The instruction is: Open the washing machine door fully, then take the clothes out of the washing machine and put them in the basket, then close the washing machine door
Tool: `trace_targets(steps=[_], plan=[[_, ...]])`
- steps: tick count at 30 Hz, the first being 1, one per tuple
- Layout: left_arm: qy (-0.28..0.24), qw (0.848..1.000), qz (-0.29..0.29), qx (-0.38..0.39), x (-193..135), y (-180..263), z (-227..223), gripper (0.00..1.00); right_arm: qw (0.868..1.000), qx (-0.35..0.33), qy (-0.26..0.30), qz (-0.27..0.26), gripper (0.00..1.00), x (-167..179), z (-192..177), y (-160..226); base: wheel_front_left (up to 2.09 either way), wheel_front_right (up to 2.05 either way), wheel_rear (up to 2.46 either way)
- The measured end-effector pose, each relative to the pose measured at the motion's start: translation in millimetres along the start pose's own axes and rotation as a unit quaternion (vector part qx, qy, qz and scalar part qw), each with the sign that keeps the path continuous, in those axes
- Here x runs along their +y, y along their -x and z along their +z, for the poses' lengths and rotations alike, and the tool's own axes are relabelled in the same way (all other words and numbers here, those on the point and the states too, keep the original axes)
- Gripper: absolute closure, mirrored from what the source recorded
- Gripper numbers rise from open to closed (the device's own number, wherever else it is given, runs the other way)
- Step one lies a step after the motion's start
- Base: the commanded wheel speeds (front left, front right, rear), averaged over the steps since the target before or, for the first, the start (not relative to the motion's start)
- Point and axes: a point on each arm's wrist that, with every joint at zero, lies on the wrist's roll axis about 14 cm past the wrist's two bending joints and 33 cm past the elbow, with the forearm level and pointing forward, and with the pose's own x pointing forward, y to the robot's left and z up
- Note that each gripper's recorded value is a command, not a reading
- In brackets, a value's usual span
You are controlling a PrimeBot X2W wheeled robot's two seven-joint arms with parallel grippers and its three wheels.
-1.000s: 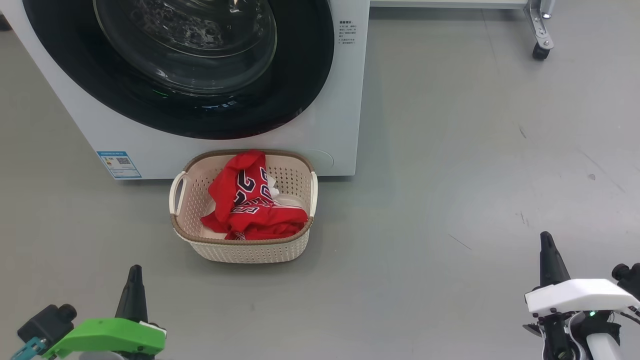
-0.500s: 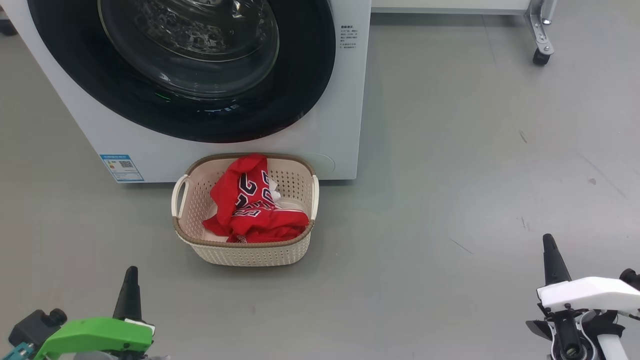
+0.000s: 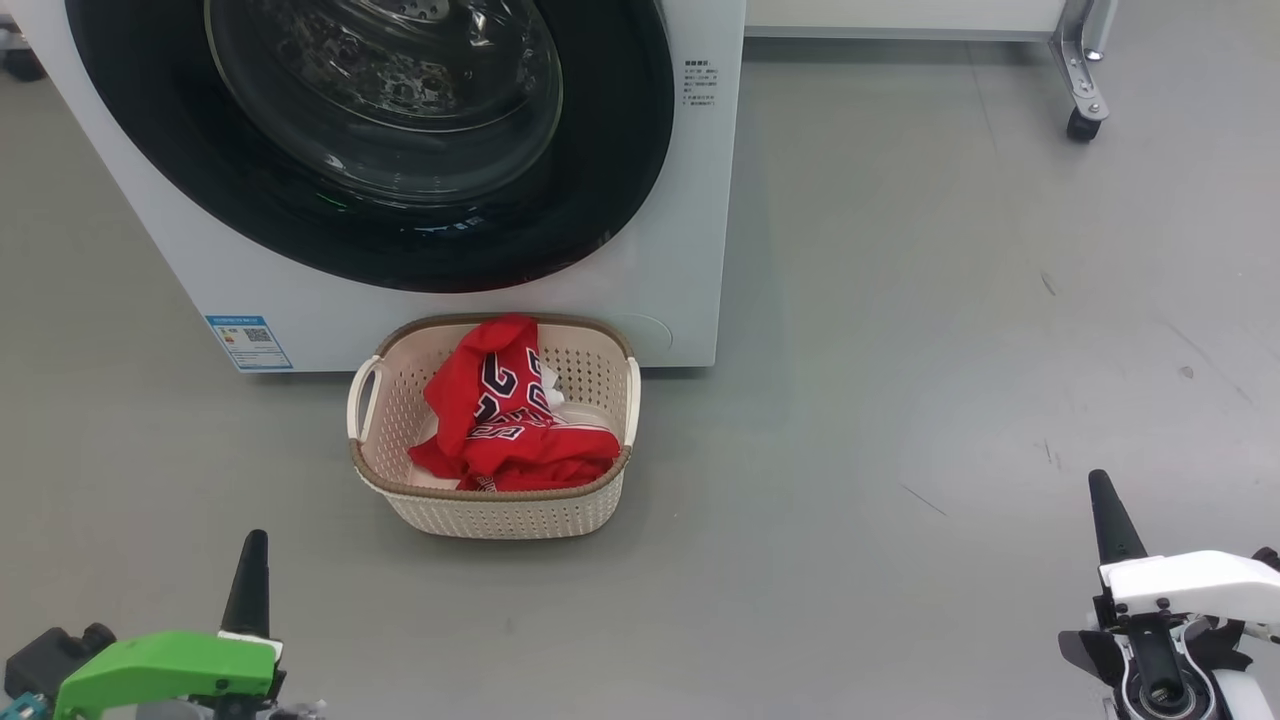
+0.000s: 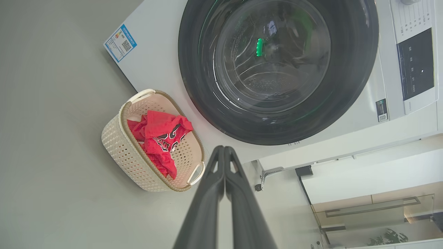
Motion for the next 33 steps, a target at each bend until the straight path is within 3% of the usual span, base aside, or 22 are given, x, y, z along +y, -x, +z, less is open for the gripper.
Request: trace_targets(steps=[25,33], plan=[[0.147,0.989,-0.029,0.002,-15.0,-0.6,12.2,1.00,0.986,0.002,-0.163,0.020,1.00,9.3,7.9,-2.2,0.00,0.00,0.00],[0.152,0.988,-0.032,0.004,-16.5,-0.8,12.8,1.00,0.985,0.001,-0.173,0.023,1.00,10.1,8.4,-2.2,0.00,0.00,0.00]])
